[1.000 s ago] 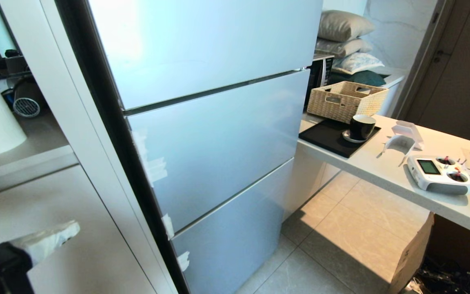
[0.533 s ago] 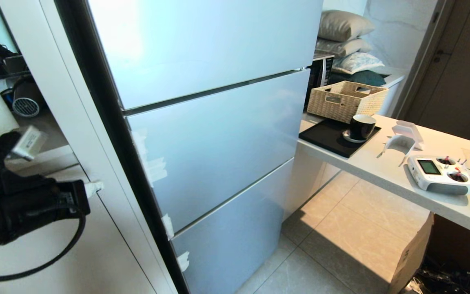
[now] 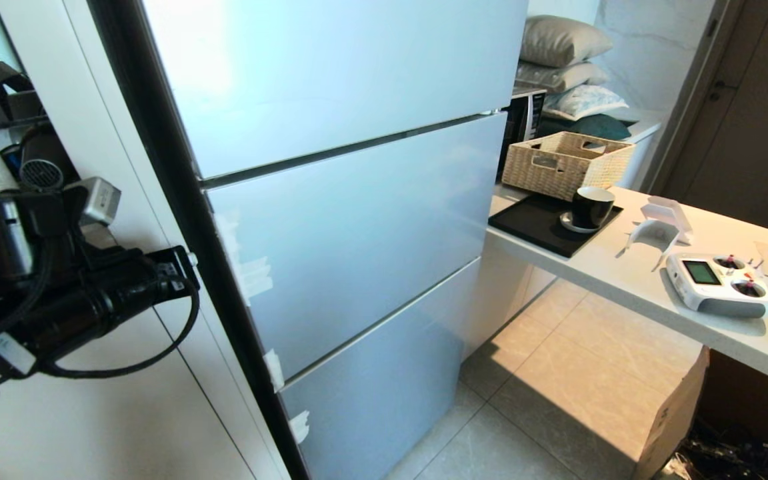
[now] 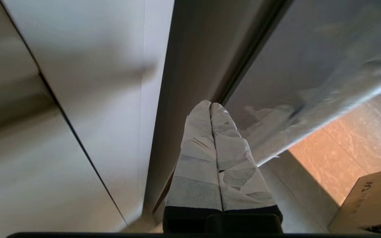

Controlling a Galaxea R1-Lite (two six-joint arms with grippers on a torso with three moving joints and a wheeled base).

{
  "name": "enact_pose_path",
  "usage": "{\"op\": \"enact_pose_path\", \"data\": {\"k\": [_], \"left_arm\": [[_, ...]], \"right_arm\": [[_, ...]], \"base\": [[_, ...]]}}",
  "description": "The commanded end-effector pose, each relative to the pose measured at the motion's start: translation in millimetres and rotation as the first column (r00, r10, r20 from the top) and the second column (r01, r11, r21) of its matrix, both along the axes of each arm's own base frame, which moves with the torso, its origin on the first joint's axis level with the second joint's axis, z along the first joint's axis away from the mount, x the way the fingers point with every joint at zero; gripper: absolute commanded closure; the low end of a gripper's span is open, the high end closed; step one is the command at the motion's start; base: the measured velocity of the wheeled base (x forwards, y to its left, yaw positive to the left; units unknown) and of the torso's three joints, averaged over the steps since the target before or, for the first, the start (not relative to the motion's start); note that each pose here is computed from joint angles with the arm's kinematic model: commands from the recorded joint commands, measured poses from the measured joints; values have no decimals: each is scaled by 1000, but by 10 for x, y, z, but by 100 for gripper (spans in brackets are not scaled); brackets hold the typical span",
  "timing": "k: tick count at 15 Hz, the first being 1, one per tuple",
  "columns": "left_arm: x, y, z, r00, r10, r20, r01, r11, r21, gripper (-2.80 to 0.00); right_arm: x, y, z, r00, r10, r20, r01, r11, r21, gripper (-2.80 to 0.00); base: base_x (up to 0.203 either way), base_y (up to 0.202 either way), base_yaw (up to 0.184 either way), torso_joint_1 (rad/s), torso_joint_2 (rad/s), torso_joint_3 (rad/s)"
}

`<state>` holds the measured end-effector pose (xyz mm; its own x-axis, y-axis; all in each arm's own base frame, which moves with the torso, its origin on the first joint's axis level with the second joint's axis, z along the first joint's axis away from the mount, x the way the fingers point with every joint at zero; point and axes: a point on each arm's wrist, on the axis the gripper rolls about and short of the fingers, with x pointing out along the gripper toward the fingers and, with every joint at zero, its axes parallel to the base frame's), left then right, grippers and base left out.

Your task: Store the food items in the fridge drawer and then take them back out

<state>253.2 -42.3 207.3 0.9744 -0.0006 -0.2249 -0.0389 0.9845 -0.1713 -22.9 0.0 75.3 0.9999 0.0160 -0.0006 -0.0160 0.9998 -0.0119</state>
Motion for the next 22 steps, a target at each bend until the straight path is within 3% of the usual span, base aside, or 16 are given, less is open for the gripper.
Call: {"op": "enact_pose_path", "data": {"k": [1, 3, 10, 22], "left_arm": [[98, -32, 4, 1000, 2, 4, -2, 999, -34, 0], [149, -80, 41, 1000, -9, 15, 10, 998, -61, 0], [216, -182, 28, 999, -39, 12, 40, 997, -63, 0], [-41, -508, -52, 983, -180, -16, 179, 982, -57, 0]], "right_arm": [[1, 0, 0, 1000, 1, -1, -1, 1000, 0, 0], [1, 0, 0, 1000, 1, -1, -1, 1000, 0, 0], [1, 0, 0, 1000, 1, -1, -1, 1000, 0, 0], [1, 0, 0, 1000, 1, -1, -1, 1000, 0, 0]], "base": [[0, 0, 0, 0, 0, 0], [0, 0, 0, 0, 0, 0], [0, 0, 0, 0, 0, 0], [0, 0, 0, 0, 0, 0]]}}
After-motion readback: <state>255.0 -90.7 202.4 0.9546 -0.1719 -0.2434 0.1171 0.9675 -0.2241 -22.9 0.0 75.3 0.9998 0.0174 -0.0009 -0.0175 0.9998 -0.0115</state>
